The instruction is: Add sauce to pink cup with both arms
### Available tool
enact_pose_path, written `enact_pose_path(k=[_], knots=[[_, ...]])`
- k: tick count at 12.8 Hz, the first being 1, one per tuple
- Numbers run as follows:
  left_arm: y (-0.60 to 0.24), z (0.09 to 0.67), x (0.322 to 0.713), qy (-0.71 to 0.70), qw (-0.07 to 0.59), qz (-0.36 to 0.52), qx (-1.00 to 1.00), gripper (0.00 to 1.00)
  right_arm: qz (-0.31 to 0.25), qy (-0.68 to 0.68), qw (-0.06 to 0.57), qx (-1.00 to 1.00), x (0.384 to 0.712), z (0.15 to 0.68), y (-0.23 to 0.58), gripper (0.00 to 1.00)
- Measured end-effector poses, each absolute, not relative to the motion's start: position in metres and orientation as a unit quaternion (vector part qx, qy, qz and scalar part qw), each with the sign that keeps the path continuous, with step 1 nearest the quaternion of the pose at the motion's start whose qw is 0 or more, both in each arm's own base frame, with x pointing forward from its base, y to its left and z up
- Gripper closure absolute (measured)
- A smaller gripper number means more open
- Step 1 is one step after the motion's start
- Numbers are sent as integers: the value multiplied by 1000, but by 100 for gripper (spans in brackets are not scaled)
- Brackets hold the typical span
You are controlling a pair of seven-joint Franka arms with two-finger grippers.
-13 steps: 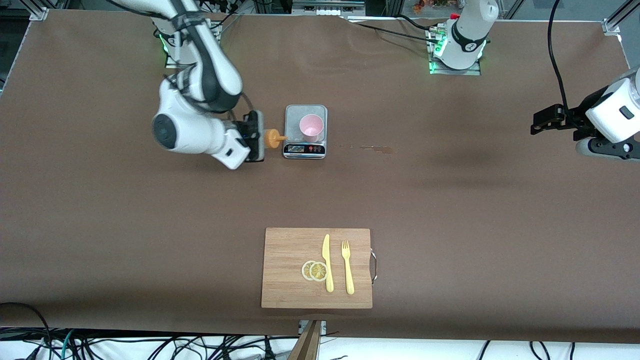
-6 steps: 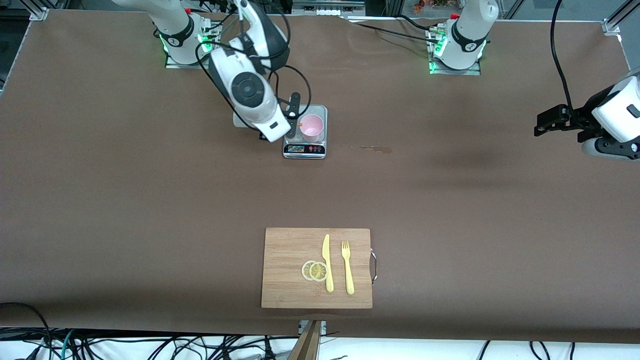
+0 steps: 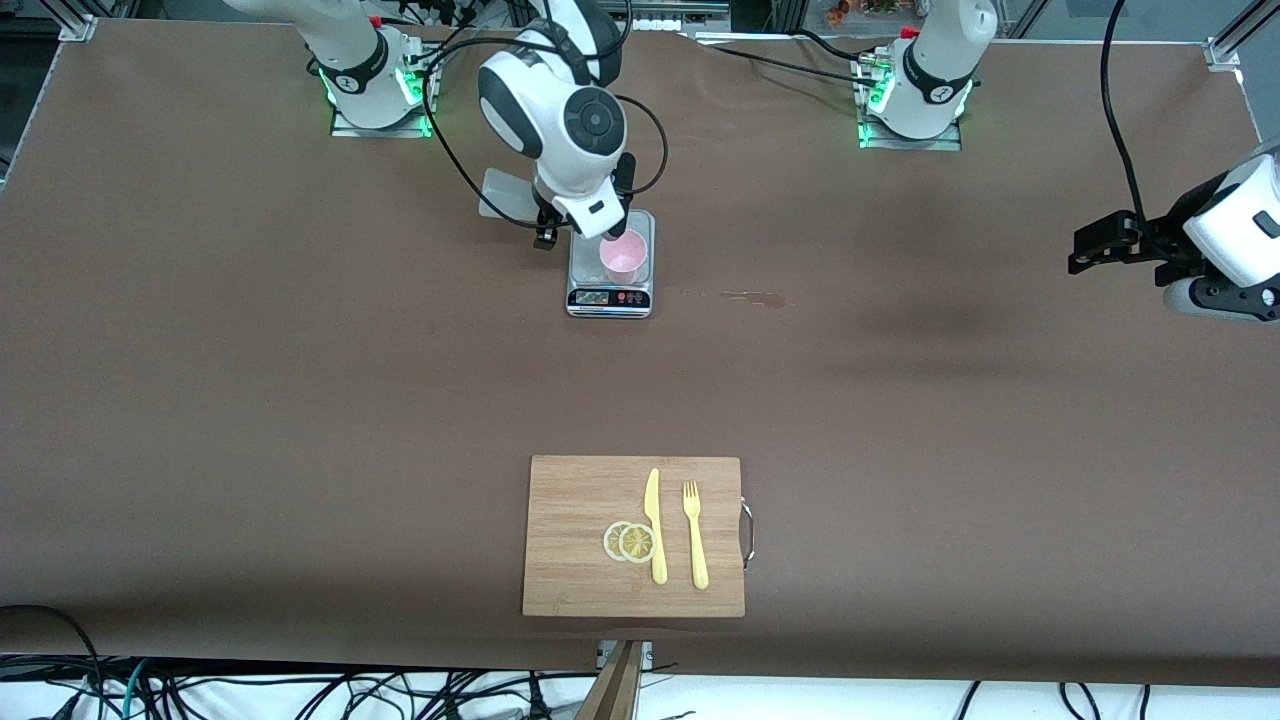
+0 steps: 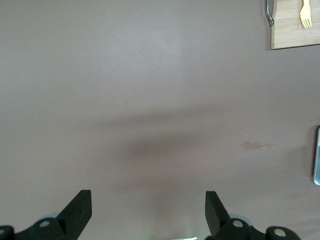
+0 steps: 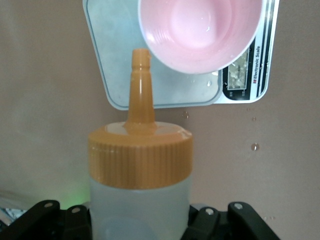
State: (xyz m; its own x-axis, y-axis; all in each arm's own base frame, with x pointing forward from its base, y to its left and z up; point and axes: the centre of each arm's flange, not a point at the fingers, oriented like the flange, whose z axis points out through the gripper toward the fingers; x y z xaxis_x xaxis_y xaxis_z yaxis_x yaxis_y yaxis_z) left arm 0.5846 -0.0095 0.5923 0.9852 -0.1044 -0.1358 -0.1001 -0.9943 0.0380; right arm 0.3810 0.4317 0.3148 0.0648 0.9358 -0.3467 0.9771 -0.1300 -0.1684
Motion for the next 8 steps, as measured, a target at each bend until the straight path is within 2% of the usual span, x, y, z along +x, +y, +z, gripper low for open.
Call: enact_pose_path(k=[8], knots=[[-9,591,585,-51,15,-70,996,0,-206,658,90,719,396,331,444,77]])
